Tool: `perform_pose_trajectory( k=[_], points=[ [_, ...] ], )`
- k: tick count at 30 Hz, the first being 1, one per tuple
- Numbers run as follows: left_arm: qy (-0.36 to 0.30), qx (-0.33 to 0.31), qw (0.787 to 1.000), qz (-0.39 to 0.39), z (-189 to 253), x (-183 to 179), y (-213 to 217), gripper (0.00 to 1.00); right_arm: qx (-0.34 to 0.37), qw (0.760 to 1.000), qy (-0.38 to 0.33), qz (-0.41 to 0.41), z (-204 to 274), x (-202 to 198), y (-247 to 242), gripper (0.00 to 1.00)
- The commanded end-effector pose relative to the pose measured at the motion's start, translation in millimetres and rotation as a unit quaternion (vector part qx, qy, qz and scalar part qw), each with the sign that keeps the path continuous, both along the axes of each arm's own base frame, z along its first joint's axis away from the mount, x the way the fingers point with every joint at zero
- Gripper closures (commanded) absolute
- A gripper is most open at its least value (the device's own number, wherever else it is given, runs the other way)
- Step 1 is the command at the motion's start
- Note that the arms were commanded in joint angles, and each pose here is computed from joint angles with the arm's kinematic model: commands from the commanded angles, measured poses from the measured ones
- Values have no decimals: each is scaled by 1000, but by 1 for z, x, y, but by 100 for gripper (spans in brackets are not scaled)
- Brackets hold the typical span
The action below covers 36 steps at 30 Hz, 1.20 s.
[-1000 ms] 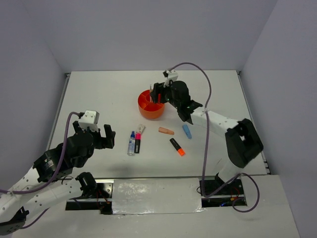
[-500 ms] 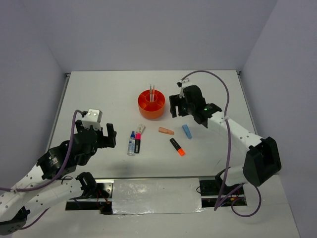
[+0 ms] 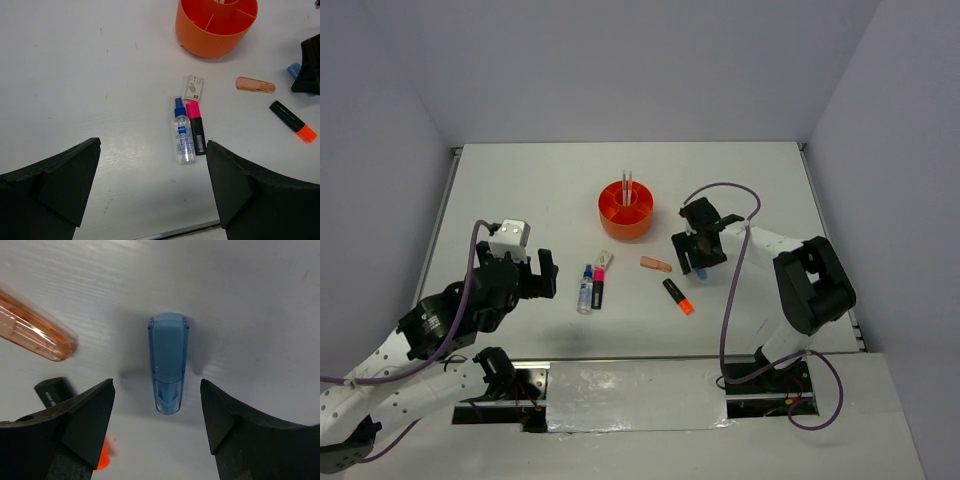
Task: Sort the stationery into containers
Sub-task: Pick up the stationery from the center of the board.
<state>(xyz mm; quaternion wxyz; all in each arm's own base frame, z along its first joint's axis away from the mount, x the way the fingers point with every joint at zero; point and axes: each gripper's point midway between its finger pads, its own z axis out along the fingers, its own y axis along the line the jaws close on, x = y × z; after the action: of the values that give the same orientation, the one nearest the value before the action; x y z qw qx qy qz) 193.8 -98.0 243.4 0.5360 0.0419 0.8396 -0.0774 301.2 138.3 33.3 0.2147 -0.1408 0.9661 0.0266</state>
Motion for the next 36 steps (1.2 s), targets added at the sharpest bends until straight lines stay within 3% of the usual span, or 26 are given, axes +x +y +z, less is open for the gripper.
perform_pose_trajectory(
  k=[1, 2, 3, 5, 11, 15, 17, 21, 25, 28, 36],
  points=[
    [-15, -10, 1000, -6, 7, 3, -4, 1, 8, 1000, 26, 8, -19, -9, -1, 25],
    [-14, -9, 1000, -8, 7, 3, -4, 1, 4, 999, 38, 9, -24, -12, -2, 27],
    [-13, -9, 1000, -9, 7, 3, -5, 1, 1, 999, 41, 9, -25, -11, -2, 37],
    [-14, -10, 1000, -9, 7, 3, -5, 1, -7, 998, 54, 8, -32, -14, -4, 46],
    [-16, -14, 1000, -9, 10, 3, -5, 1, -6, 999, 45, -2, -27, -15, -6, 100],
    [-4, -37, 999, 13, 15, 3, -4, 1, 32, 999, -8, -23, 8, -5, 1, 100],
    [7, -91, 996, -11, 22, 1, -25, 1, 77, 995, -50, -24, 40, -5, 15, 100],
    [-13, -235, 964, -123, 70, -3, -92, 1, 145, 980, -139, 8, 103, -17, 48, 100],
    [-30, -295, 937, -183, 100, 1, -133, 1, 187, 963, -183, 62, 141, -46, 89, 100],
    [-22, -309, 928, -207, 112, 6, -155, 2, 268, 931, -223, 107, 183, -74, 114, 100],
    [3, -309, 925, -222, 108, 14, -179, 8, 368, 879, -267, 144, 240, -111, 134, 100]
  ],
)
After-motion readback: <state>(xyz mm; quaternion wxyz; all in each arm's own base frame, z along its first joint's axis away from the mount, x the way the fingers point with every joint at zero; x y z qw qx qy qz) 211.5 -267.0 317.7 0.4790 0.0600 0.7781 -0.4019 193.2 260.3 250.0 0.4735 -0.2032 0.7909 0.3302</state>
